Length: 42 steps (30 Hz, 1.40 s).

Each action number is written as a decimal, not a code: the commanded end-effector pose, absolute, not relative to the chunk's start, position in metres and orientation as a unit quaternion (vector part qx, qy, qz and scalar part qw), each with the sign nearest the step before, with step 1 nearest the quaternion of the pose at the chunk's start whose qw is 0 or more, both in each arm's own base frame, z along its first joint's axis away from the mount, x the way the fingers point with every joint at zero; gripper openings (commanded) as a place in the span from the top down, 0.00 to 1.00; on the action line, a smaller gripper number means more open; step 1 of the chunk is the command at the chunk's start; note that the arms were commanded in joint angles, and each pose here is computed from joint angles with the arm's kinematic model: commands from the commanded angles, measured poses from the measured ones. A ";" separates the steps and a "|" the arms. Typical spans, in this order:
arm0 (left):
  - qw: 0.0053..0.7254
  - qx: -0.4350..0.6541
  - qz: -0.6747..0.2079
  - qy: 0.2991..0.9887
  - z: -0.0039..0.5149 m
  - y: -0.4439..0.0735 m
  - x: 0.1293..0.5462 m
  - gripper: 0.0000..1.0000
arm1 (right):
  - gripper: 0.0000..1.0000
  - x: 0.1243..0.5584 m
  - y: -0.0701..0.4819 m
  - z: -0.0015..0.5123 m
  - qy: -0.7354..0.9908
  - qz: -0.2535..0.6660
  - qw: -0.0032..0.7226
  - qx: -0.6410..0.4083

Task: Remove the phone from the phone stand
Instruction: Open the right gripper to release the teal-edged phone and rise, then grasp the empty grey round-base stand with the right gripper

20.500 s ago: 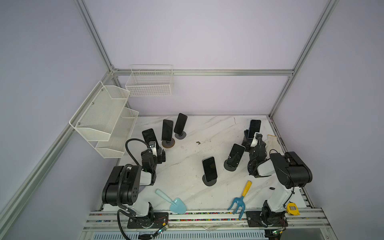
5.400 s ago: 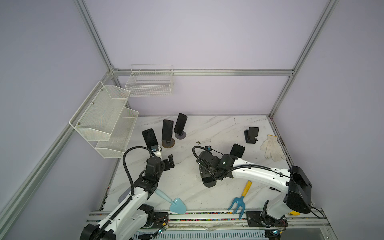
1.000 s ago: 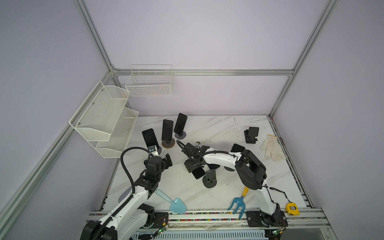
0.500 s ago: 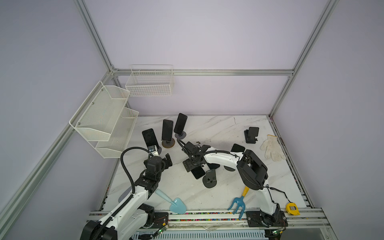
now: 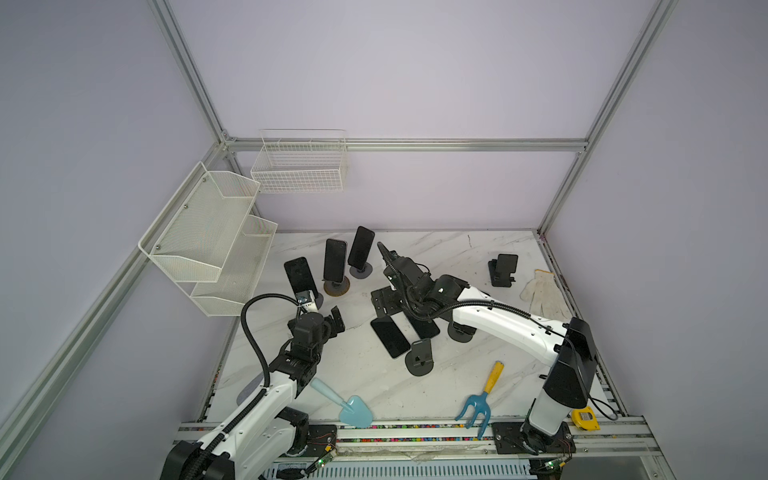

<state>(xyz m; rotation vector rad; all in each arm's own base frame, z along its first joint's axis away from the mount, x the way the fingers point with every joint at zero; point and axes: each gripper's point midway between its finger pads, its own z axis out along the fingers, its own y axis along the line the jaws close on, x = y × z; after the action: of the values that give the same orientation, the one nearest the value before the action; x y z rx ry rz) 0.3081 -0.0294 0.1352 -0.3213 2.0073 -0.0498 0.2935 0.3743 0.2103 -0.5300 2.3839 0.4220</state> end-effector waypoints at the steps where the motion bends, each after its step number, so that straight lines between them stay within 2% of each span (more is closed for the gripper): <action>1: 0.536 -0.137 -0.027 0.833 0.136 -0.030 0.309 0.00 | 0.03 0.264 0.338 0.171 0.940 0.082 0.257 -0.210; 6: 0.535 -0.137 -0.025 0.833 0.136 -0.029 0.309 0.00 | 0.03 0.240 0.323 0.154 0.948 0.096 0.230 -0.199; 18: 0.536 -0.138 -0.027 0.832 0.137 -0.029 0.309 0.00 | 0.03 0.207 0.298 0.111 0.964 0.060 0.192 -0.175; 26: 0.535 -0.137 -0.027 0.834 0.137 -0.030 0.308 0.00 | 0.14 0.204 0.307 0.098 0.965 0.107 0.201 -0.129; 33: 0.536 -0.138 -0.030 0.832 0.138 -0.030 0.307 0.01 | 0.20 0.204 0.294 0.092 0.969 0.079 0.208 -0.112; 37: 0.536 -0.137 -0.031 0.833 0.138 -0.030 0.307 0.01 | 0.29 0.204 0.289 0.095 0.969 0.076 0.214 -0.097; 42: 0.537 -0.138 -0.031 0.832 0.139 -0.030 0.307 0.01 | 0.34 0.203 0.285 0.097 0.970 0.067 0.214 -0.092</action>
<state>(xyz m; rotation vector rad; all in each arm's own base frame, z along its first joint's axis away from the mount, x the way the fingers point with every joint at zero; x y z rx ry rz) 0.3079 -0.0294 0.1365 -0.3213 2.0036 -0.0524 0.2044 0.2941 0.0916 -0.2995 2.7006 0.2197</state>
